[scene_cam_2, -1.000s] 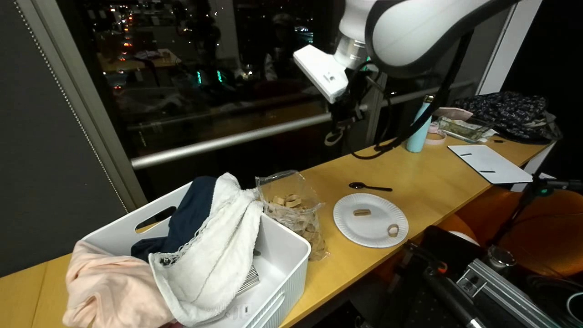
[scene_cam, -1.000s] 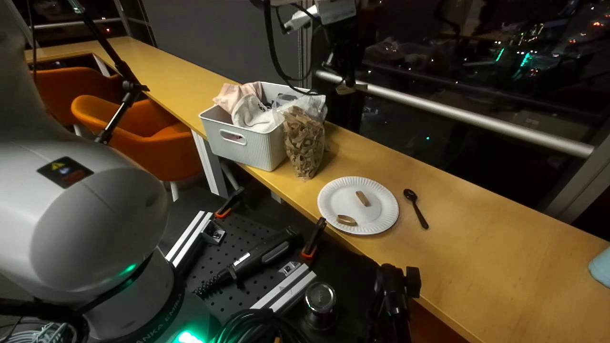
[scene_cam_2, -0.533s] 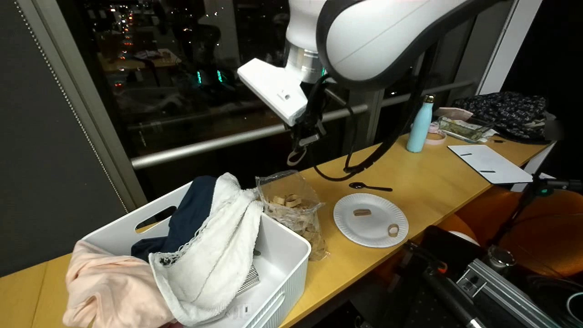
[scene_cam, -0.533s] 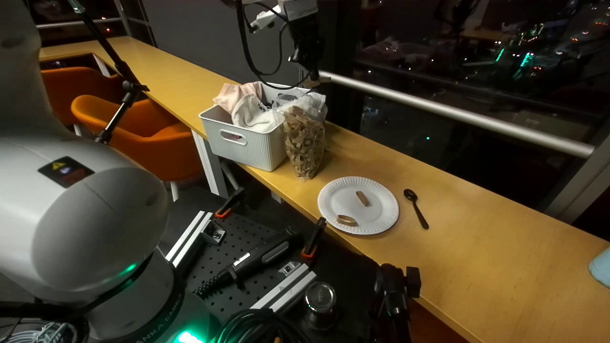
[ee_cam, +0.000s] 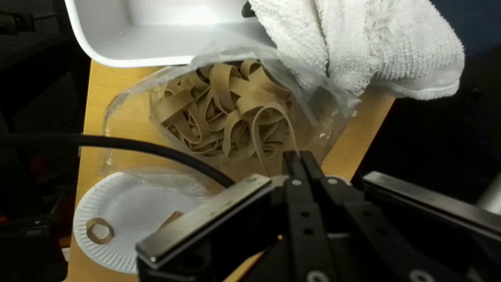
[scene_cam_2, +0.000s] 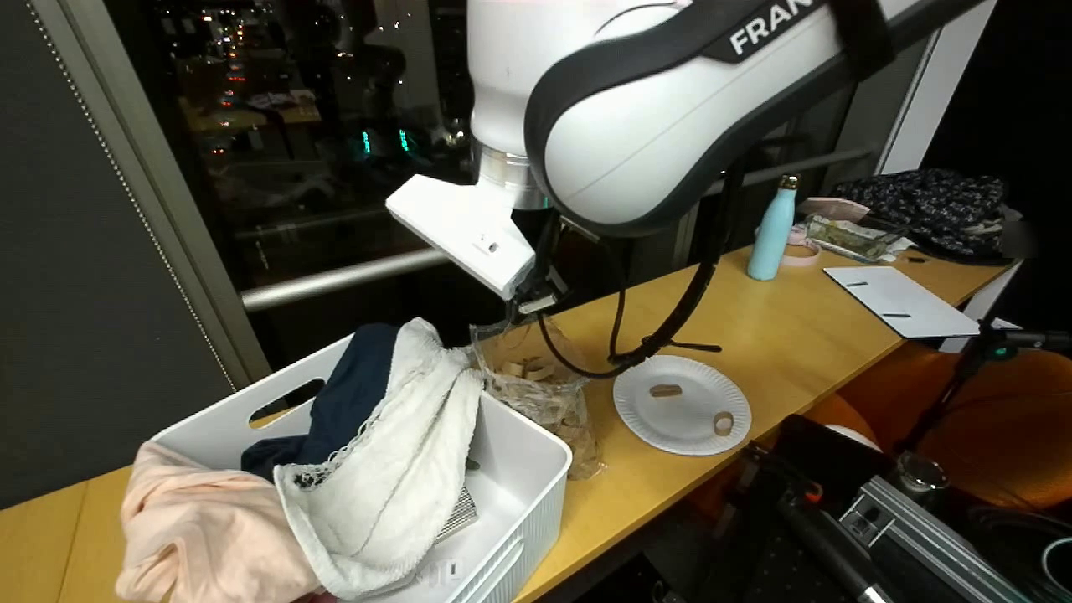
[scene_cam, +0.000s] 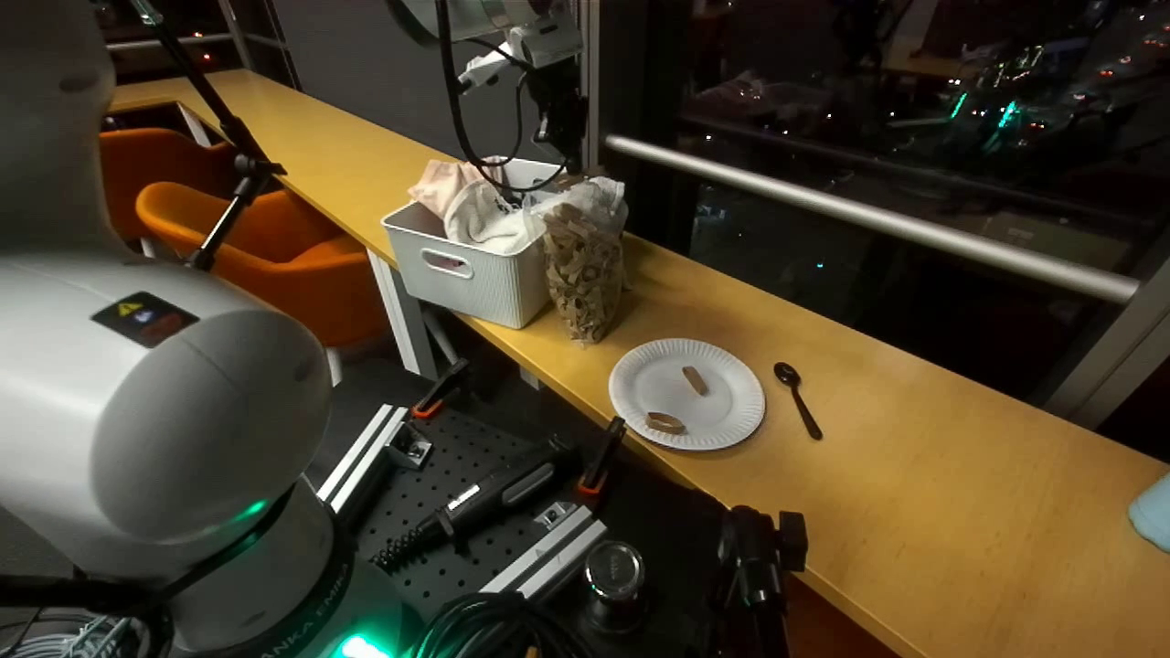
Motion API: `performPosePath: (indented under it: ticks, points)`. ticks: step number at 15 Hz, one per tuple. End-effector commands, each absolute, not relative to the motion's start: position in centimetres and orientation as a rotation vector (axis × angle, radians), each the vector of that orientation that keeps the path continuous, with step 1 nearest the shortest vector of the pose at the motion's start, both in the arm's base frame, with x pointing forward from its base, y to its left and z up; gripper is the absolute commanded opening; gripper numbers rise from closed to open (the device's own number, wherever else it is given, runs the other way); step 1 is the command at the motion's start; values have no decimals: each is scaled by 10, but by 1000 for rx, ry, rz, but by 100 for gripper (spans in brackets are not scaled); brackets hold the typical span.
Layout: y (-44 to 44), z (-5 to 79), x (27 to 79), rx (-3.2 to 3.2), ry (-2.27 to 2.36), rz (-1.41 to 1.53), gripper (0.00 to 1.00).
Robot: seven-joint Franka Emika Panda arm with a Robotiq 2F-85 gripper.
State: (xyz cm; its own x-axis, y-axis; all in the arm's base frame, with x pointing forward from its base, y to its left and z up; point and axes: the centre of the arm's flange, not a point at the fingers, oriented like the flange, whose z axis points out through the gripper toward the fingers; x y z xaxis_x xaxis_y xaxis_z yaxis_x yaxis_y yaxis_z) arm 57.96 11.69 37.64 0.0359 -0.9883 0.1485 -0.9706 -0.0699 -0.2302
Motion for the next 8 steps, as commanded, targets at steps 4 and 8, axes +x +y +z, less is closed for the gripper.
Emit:
performPosePath:
  ticks: [4,8]
  points:
    - [138,365,565,-2284,2037,-442,20]
    - [127,361,549,-2268,2063,-444,49]
